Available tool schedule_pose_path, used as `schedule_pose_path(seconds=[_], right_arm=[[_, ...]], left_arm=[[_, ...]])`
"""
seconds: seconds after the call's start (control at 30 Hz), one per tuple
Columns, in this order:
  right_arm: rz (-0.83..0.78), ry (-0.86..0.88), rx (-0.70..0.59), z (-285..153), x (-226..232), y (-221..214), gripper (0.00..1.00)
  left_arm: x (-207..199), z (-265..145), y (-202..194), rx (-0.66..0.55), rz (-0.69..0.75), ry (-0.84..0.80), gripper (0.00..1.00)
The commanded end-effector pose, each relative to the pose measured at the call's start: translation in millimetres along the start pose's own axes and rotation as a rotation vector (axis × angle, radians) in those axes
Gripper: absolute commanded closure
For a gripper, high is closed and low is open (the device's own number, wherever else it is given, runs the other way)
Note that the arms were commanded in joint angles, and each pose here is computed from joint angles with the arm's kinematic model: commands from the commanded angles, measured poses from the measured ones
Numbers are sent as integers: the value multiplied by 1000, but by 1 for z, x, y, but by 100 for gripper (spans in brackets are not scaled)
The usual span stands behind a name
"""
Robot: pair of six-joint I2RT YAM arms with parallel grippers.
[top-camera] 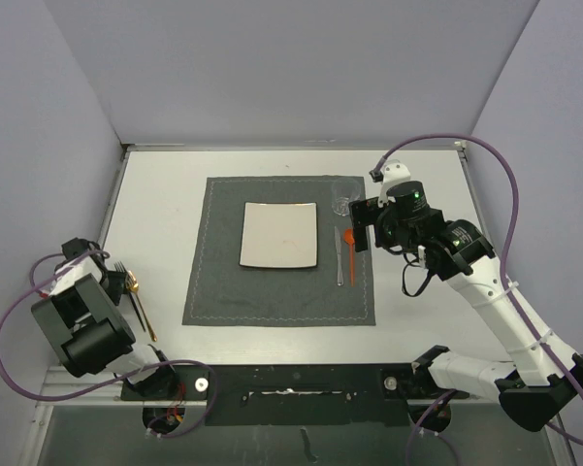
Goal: Set the dinner table for one person
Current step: Adjust the fork at the center of the board.
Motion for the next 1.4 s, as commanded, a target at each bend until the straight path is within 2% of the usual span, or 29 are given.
schedule_pose_path(seconds=[0.0, 0.63, 1.37], right_arm=[[3, -1, -85, -13, 0, 17, 2], [-23, -39, -82, -9, -1, 21, 2], [-25, -49, -68, -6, 0, 24, 2]], left_arm=[[-27, 11, 9, -70, 6, -68, 13], [-75, 5, 2, -155, 176, -49, 12], [-109, 1, 8, -209, 275, -74, 12]])
Point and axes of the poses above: each gripper's point midway between its finger pads, its own z axis out along the fingers, its own x axis along the line the jaws close on, y = z × x, the point moved 9 cm from there along -z, back along the fingers, and after that the axes turned 8 degrees about z, right-handed, at the moved point
